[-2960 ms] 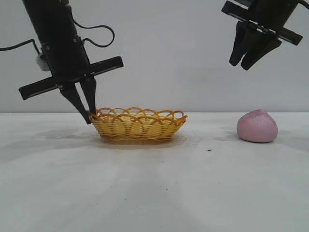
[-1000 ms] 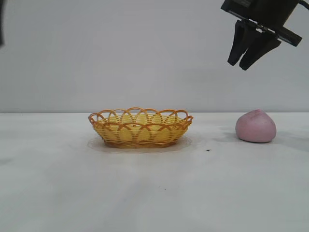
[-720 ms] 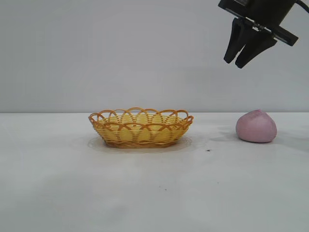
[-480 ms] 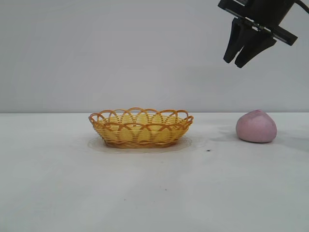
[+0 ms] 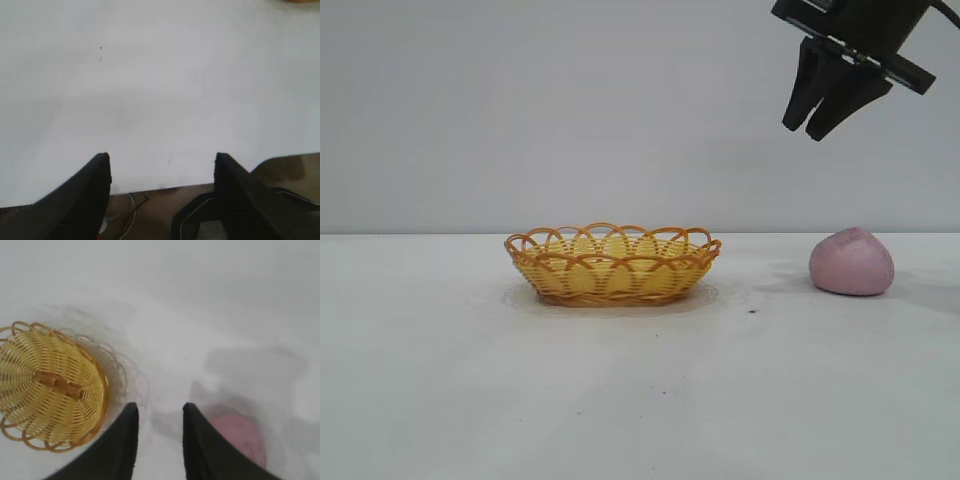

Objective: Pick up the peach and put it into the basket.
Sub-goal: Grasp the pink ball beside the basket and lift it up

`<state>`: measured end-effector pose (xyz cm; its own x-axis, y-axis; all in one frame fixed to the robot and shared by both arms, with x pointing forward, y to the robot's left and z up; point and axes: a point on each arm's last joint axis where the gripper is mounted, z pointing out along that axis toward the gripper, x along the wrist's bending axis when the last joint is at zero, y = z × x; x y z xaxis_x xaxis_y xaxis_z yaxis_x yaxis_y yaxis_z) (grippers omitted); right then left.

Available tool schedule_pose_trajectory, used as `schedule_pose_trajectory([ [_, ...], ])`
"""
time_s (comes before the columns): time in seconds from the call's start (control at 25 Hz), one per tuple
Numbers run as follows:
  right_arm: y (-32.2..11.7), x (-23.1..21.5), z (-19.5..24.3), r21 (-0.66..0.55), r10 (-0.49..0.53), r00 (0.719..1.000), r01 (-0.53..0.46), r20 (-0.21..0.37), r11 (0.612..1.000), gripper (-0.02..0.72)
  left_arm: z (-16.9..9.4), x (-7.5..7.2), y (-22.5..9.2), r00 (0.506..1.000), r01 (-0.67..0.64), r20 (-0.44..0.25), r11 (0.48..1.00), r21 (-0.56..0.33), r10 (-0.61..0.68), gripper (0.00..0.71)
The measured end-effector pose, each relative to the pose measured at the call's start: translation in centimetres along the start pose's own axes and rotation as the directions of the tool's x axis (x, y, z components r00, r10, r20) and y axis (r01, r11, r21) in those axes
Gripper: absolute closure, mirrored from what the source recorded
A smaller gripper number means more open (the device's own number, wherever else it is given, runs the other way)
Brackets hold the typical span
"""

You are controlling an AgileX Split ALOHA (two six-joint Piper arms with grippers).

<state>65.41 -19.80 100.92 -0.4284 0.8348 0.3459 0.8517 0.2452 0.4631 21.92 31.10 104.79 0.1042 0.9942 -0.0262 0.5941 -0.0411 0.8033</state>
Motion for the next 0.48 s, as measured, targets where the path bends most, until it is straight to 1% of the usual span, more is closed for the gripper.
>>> schedule_pose_trajectory([
  [0.12,0.0,0.0,0.0,0.0,-0.002,1.0,0.002,0.0,1.0,0.482,-0.14,-0.44,-0.18,0.998,-0.031,0.051,0.999,-0.009,0.031,0.316],
  [0.28,-0.01,-0.01,0.0,0.001,-0.003,1.0,0.003,0.001,1.0,0.482,-0.16,-0.87,-0.23,0.993,-0.071,0.098,0.997,-0.011,0.071,0.316],
  [0.32,-0.01,-0.01,0.0,0.001,-0.003,1.0,0.003,0.001,1.0,0.482,-0.16,-0.89,-0.23,0.992,-0.075,0.1,0.997,-0.011,0.075,0.316],
  [0.36,-0.01,-0.01,0.0,0.001,-0.003,1.0,0.003,0.001,1.0,0.482,-0.16,-0.79,-0.22,0.993,-0.073,0.089,0.997,-0.011,0.074,0.316],
  [0.48,-0.01,-0.01,0.0,0.001,-0.003,1.0,0.003,0.001,1.0,0.482,0.06,0.07,-0.11,0.998,-0.064,-0.007,0.998,-0.021,0.064,0.316],
])
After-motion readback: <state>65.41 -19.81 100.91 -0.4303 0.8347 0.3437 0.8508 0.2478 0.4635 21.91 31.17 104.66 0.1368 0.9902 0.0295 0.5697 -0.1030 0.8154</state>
